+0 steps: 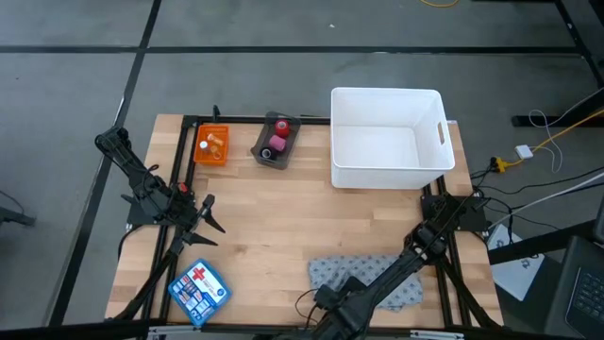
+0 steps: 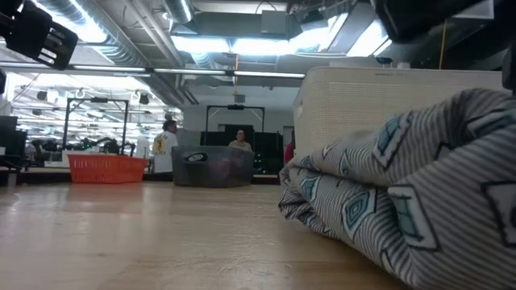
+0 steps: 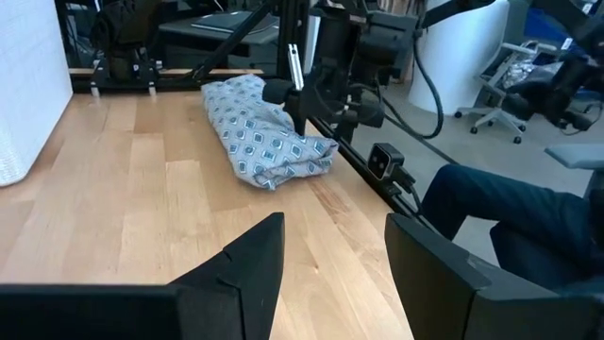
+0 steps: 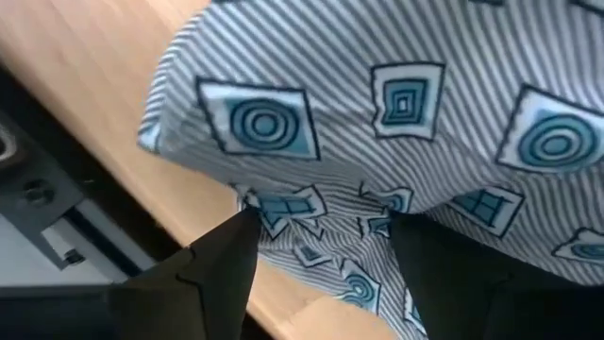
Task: Pick & place medical supplies in basket/bin
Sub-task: Put the blue patient gown into the white bin
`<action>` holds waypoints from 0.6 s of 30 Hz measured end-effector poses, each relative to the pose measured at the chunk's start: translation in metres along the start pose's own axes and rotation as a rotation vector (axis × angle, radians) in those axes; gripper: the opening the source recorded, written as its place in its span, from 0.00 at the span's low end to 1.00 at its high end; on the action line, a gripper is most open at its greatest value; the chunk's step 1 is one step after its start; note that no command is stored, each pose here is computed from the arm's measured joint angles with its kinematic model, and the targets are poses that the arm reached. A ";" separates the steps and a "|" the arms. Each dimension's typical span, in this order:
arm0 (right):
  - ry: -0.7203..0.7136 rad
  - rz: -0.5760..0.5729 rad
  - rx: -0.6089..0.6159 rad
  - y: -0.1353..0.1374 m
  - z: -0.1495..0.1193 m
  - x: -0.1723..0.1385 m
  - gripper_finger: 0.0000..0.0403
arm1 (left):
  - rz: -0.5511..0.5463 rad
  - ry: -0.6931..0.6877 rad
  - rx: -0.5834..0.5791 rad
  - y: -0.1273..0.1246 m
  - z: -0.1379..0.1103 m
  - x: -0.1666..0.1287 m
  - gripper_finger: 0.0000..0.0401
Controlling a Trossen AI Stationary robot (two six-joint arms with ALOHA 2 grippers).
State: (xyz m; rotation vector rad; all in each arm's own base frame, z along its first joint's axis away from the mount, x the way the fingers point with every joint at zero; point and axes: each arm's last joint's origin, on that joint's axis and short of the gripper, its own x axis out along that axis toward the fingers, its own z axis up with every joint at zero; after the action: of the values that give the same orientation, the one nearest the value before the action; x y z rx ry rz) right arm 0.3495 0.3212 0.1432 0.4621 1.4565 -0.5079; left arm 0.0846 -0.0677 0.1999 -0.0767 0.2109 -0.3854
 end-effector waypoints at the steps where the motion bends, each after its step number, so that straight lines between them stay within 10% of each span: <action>1: 0.000 0.004 0.000 -0.001 0.000 0.002 0.60 | 0.000 0.000 -0.002 0.000 0.000 0.000 0.45; 18: -0.040 -0.142 -0.024 -0.018 -0.002 0.017 0.60 | 0.001 0.006 -0.005 0.000 -0.001 0.000 0.45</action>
State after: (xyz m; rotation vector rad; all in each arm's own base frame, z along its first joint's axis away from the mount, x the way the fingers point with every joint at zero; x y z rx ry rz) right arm 0.3380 0.3067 0.1264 0.3295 1.4616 -0.6086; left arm 0.0845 -0.0676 0.1992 -0.0803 0.2181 -0.3845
